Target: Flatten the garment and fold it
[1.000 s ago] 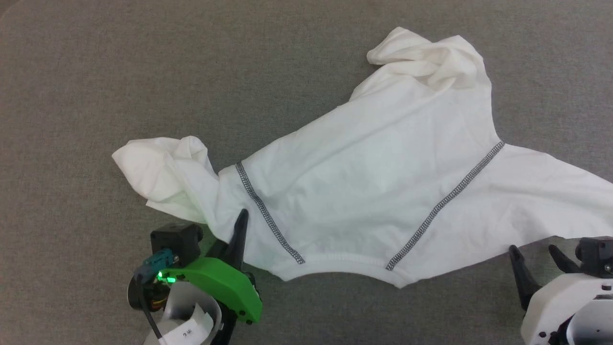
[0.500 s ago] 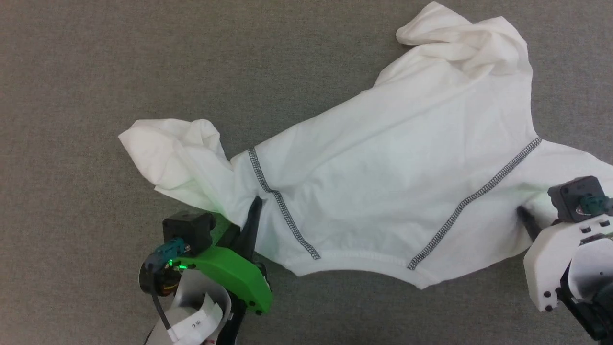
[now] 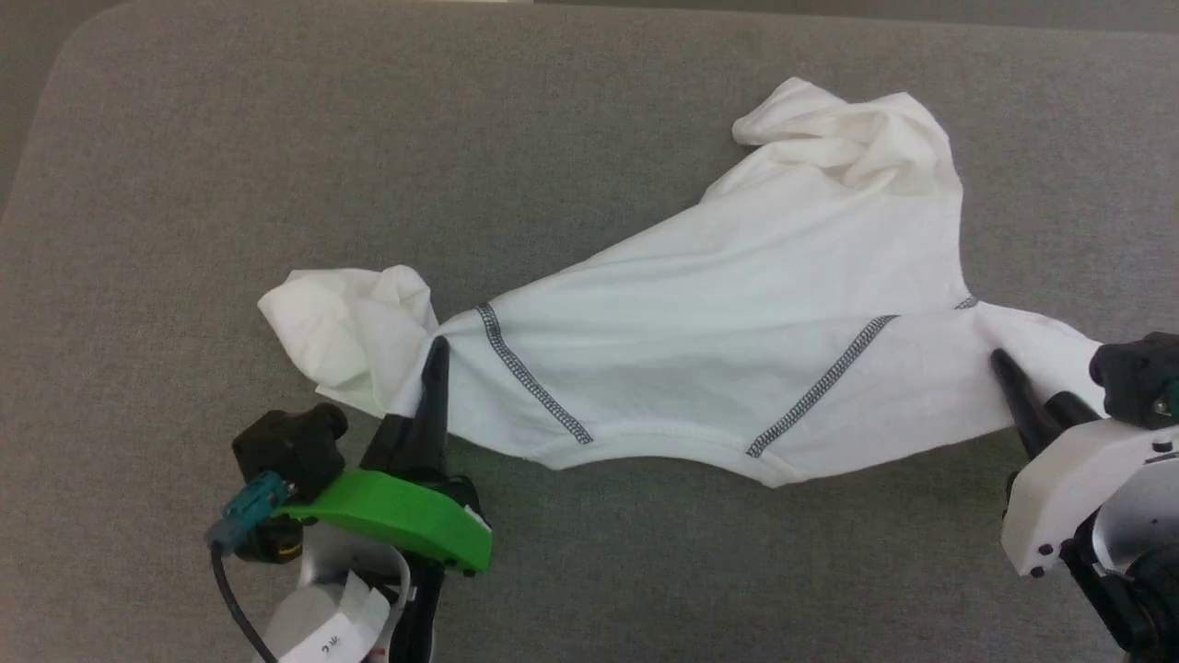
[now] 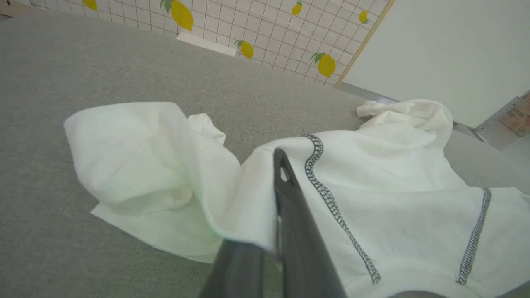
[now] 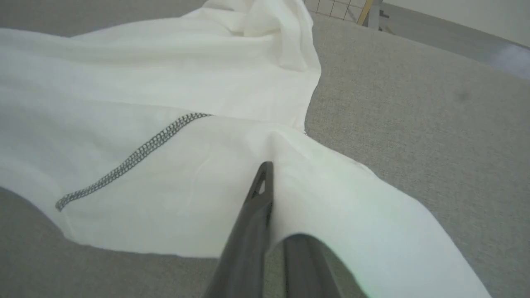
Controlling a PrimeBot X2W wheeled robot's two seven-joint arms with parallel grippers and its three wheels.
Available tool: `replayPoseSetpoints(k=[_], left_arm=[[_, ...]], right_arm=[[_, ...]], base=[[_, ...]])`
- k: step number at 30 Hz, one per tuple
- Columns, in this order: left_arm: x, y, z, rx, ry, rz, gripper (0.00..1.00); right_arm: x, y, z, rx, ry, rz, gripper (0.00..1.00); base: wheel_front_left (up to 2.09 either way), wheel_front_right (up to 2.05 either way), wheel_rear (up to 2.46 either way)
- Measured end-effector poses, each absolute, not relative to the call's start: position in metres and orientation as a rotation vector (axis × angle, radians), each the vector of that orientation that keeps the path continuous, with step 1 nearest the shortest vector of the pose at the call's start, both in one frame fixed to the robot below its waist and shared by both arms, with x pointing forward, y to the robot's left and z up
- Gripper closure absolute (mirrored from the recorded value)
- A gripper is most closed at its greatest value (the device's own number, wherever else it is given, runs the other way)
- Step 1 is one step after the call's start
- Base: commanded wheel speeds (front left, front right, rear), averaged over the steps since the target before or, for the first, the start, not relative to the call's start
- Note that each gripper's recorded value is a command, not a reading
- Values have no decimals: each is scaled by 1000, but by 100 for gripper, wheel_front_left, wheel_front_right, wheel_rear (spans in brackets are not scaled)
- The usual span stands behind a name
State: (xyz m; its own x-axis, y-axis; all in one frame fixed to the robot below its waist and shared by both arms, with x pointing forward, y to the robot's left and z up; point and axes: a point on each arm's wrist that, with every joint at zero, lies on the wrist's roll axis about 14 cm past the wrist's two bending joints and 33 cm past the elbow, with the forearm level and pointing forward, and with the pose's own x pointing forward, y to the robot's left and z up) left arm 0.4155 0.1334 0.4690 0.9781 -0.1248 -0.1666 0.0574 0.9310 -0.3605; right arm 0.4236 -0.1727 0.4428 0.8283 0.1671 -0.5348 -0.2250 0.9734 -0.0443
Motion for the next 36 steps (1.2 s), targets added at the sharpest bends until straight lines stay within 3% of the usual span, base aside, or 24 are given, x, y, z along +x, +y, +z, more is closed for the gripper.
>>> replayPoseSetpoints(k=[8,18,27,36], left_arm=[[419,134,528,-317,38,-150,100],[443,115,650,-254,-215,-268,100],[463,103,732,-102,-288,-353,100],[494,122,785,-30,-300,-303,100]], right_arm=[[435,-192,530,-52,201,110,100],[446,-188,657,-119,-168,122,100],[457,-172,744,-240,-316,166,100],[483,-172,803,-338,-376,149,100]], base=[[0,0,0],[0,0,0],[0,0,0],[0,0,0]])
